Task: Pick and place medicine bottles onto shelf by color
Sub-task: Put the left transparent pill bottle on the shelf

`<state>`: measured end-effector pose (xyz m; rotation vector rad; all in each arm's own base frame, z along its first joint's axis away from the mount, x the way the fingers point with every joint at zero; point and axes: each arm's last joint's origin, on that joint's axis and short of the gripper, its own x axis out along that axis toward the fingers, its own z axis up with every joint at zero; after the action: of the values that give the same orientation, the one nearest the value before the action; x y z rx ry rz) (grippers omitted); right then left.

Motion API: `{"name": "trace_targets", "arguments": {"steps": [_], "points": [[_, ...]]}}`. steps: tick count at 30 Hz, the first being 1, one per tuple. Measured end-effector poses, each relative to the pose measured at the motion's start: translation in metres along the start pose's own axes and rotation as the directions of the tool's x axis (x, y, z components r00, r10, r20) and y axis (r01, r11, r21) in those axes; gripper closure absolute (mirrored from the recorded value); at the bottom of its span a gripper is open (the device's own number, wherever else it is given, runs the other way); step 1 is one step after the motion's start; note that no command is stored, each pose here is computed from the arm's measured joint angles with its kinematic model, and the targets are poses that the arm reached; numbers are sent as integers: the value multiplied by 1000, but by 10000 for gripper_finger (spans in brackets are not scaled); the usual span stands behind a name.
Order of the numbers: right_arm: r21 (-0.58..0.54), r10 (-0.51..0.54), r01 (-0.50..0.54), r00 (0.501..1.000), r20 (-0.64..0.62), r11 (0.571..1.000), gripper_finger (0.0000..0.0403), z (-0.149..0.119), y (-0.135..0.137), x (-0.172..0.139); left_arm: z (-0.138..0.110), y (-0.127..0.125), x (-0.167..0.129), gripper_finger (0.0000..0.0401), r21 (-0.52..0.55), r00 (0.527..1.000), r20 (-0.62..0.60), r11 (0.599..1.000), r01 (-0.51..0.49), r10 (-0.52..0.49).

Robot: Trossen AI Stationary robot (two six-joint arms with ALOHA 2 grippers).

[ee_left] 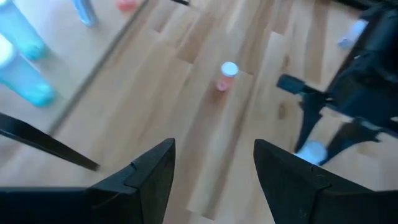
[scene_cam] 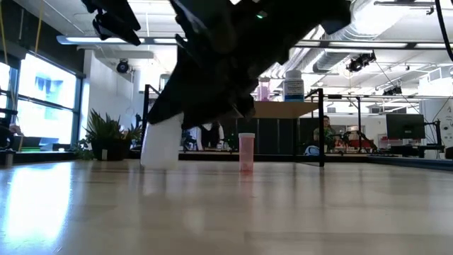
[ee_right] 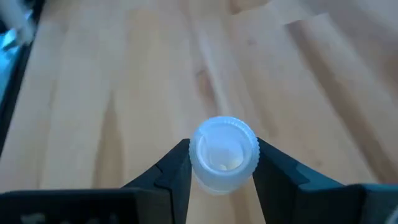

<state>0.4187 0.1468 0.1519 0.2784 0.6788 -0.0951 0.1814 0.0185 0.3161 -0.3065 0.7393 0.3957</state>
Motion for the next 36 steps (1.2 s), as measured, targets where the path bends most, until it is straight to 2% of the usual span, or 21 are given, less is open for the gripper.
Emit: {"name": "trace_targets", "arguments": {"steps": [8,14,23,28,36], "points": [[99,-132,119,982,135,988,275,30,-6,-2,2,5,0,192,127,984,66,977,-174,166],[149,-236,212,957,171,966,275,48,-9,-6,3,9,-4,192,166,972,94,959,-228,214],[173,-374,345,911,174,922,275,82,-16,-18,5,27,-20,192,136,959,143,955,-265,246],[186,-413,382,894,173,905,275,114,-24,-30,4,34,-28,192,100,950,170,954,-282,263],[142,-459,437,866,198,888,275,172,-43,-62,2,39,-38,192,68,940,204,954,-291,272]]}}
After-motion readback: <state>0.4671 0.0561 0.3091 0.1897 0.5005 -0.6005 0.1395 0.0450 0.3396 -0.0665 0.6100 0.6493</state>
